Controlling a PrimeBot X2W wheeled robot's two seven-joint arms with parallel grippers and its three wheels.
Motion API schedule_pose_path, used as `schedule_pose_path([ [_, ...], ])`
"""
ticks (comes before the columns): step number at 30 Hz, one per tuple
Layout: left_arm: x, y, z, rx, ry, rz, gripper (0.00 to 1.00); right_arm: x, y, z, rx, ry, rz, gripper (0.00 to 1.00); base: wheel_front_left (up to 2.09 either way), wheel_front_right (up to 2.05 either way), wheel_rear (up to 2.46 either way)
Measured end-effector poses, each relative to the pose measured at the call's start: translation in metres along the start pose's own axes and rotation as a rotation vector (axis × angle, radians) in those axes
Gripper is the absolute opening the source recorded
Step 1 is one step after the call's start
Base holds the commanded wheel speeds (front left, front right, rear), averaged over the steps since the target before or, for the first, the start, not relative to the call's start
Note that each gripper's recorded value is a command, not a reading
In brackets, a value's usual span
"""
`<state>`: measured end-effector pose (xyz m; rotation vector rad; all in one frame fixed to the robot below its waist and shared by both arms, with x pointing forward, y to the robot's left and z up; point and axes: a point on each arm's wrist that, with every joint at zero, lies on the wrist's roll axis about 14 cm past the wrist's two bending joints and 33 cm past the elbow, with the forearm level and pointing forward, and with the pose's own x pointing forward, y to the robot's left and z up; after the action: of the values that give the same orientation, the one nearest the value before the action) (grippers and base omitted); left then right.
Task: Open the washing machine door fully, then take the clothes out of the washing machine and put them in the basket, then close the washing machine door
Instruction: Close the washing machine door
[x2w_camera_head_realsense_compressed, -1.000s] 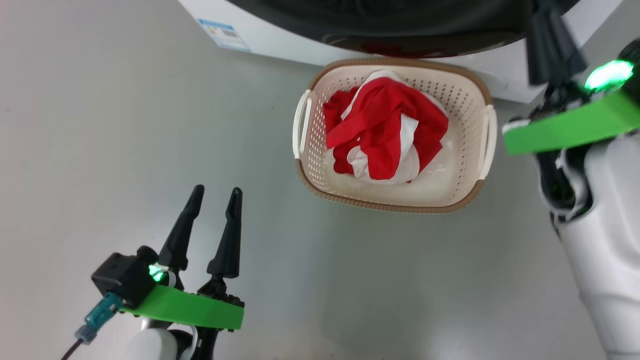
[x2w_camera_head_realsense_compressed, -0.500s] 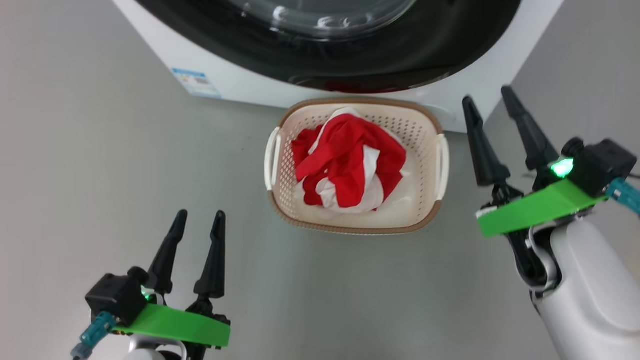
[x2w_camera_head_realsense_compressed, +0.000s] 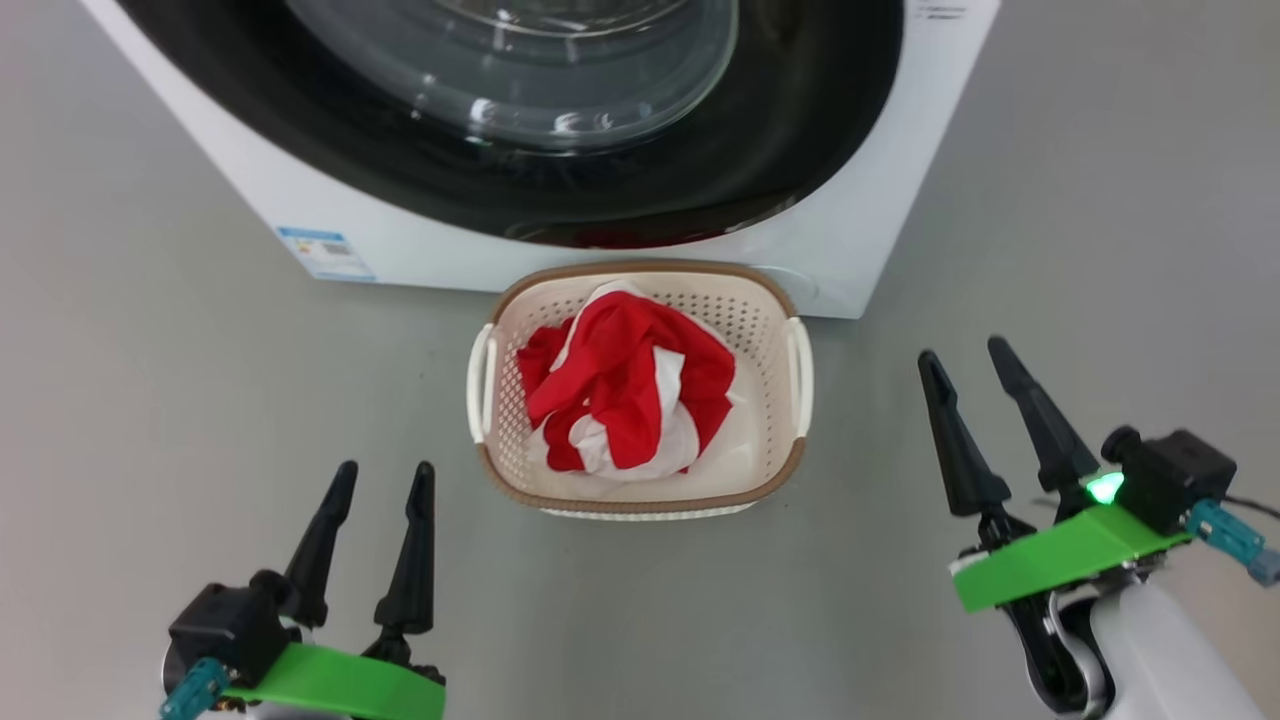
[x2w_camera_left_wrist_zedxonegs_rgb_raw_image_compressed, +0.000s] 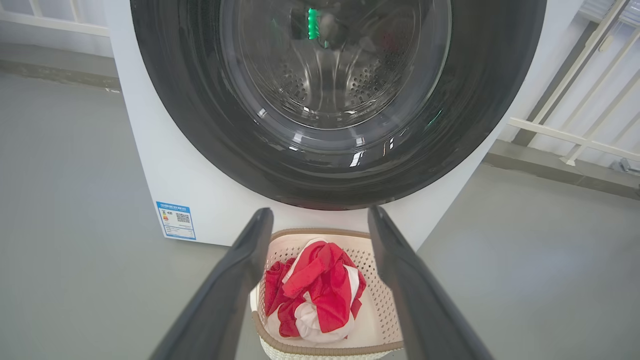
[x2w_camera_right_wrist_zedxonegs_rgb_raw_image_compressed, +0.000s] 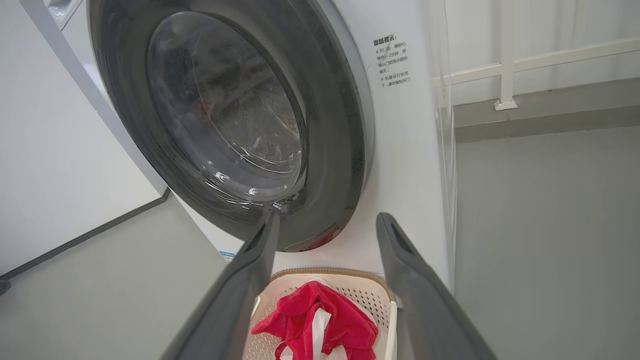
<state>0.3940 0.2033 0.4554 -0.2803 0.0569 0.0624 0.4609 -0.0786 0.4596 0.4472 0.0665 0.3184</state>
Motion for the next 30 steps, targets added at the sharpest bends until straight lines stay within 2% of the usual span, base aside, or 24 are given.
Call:
schedule_pose_path([
  [12, -0.003, -0.016, -0.003, 0.014, 0.011, -0.061, 1.00, -0.054, -0.040, 0.012, -0.018, -0.021, -0.158, 1.00, 0.00, 0.00, 0.00],
  [30, -0.008, -0.021, 0.006, 0.057, -0.016, -0.090, 1.00, -0.102, -0.067, 0.027, -0.036, -0.055, -0.278, 1.00, 0.00, 0.00, 0.00],
])
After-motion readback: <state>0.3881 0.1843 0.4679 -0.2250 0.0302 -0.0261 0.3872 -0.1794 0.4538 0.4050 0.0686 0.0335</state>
